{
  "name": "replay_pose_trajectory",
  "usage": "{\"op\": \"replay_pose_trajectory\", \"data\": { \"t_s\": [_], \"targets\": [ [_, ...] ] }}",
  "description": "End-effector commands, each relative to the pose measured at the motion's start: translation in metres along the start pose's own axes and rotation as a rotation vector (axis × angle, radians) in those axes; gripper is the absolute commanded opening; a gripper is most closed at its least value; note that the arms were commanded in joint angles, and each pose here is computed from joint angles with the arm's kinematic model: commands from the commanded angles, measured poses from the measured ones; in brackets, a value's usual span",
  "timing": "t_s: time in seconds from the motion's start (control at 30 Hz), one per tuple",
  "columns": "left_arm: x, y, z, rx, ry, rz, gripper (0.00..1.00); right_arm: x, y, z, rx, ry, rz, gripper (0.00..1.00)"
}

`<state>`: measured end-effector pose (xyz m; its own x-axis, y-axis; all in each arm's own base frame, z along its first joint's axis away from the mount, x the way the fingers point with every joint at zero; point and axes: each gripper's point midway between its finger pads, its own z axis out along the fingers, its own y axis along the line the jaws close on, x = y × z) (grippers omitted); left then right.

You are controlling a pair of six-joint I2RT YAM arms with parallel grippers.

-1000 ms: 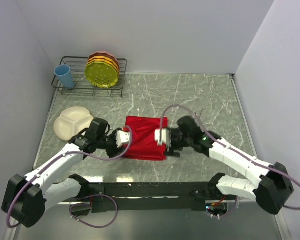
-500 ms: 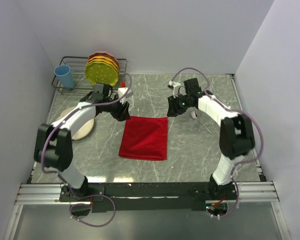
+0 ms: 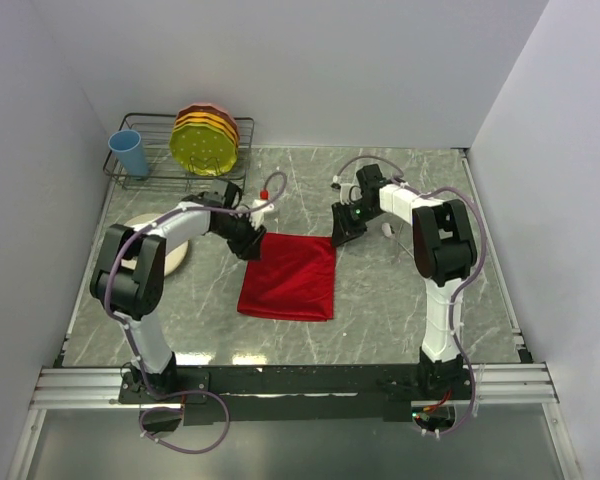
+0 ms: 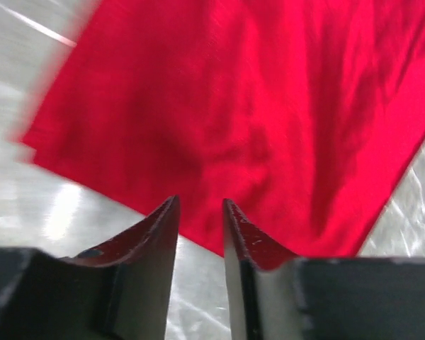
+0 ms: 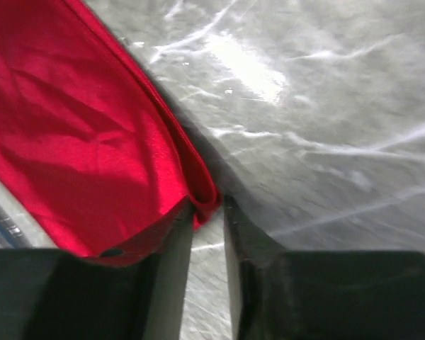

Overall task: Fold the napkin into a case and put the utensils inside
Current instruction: Pick up the lower triangle-folded napkin from the center of the board.

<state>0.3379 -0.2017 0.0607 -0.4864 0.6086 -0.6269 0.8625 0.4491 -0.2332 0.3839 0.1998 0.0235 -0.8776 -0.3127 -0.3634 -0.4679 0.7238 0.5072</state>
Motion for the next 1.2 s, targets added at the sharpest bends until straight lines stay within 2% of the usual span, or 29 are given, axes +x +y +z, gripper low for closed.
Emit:
{"op": "replay_pose_trajectory", "data": {
  "t_s": [0.0, 0.1, 0.27, 0.3, 0.4, 0.43, 0.63, 1.03, 1.13, 1.17],
  "targets": [
    [0.03, -0.039, 0.003, 0.105, 0.064, 0.044, 0.34, 0.011, 0.017, -0.003, -0.049, 0.03, 0.013, 0.25],
    [0.045, -0.056, 0.001, 0.131, 0.072, 0.033, 0.3, 0.025, 0.029, -0.003, -0.064, 0.055, -0.001, 0.23],
    [0.056, -0.07, -0.006, 0.153, 0.079, 0.031, 0.29, 0.019, 0.035, -0.017, -0.079, 0.06, 0.005, 0.39],
    [0.059, -0.072, -0.006, 0.157, 0.081, 0.032, 0.3, 0.015, 0.032, -0.02, -0.071, 0.054, 0.001, 0.49],
    [0.053, -0.073, -0.009, 0.152, 0.059, 0.043, 0.33, -0.002, 0.016, -0.028, -0.033, 0.024, 0.009, 0.57],
    [0.049, -0.071, -0.009, 0.146, 0.048, 0.046, 0.35, -0.013, 0.011, -0.034, -0.027, 0.001, 0.002, 0.57],
    [0.037, -0.068, -0.008, 0.155, 0.018, 0.043, 0.39, -0.02, 0.009, -0.019, -0.089, 0.038, 0.042, 0.58],
    [0.049, -0.075, 0.0, 0.174, 0.019, -0.026, 0.39, 0.011, 0.028, 0.006, -0.209, 0.17, 0.102, 0.58],
    [0.054, -0.079, -0.001, 0.178, 0.024, -0.037, 0.39, 0.012, 0.027, 0.013, -0.197, 0.176, 0.09, 0.53],
    [0.056, -0.08, -0.001, 0.179, 0.026, -0.04, 0.39, 0.011, 0.027, 0.013, -0.199, 0.176, 0.091, 0.47]
  ]
}}
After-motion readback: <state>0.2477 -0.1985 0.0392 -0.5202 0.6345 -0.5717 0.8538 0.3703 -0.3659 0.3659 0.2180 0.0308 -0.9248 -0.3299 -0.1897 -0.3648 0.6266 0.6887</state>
